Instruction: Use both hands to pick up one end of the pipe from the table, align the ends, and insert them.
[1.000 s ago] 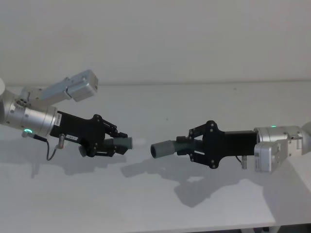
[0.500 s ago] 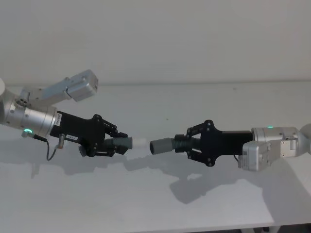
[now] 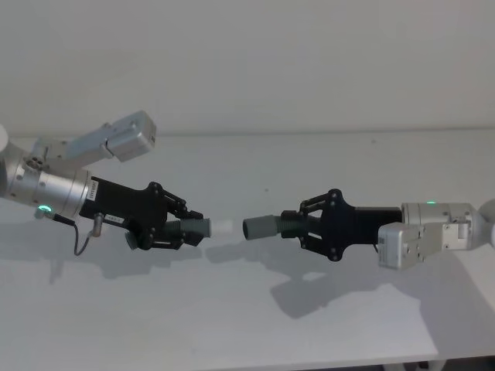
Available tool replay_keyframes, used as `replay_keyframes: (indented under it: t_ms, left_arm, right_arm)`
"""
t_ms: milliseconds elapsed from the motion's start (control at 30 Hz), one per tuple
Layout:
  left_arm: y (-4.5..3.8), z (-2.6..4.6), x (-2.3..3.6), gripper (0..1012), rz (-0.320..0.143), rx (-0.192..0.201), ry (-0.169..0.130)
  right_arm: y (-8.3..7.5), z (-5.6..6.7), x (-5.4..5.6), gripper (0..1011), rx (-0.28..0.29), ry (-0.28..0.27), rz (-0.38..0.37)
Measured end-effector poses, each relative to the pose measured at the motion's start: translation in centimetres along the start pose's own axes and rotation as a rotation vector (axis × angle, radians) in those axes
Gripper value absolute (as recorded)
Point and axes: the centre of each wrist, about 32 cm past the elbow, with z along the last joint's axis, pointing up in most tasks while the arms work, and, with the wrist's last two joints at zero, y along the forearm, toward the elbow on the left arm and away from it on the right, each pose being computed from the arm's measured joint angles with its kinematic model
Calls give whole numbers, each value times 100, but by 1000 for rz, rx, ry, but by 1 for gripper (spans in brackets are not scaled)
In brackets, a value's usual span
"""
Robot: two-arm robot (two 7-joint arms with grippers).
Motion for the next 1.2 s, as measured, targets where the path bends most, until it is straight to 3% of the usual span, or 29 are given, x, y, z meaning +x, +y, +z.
replay_keyframes:
  t_ms: [967, 1200]
  left_arm:
    - [0, -1, 0, 332, 1, 0, 0]
    - [-21, -15, -8, 332, 13, -16, 10]
  right_arm:
    - [-43, -13, -37, 225, -34, 14, -14]
    - [-41, -12, -41, 225, -37, 15, -16]
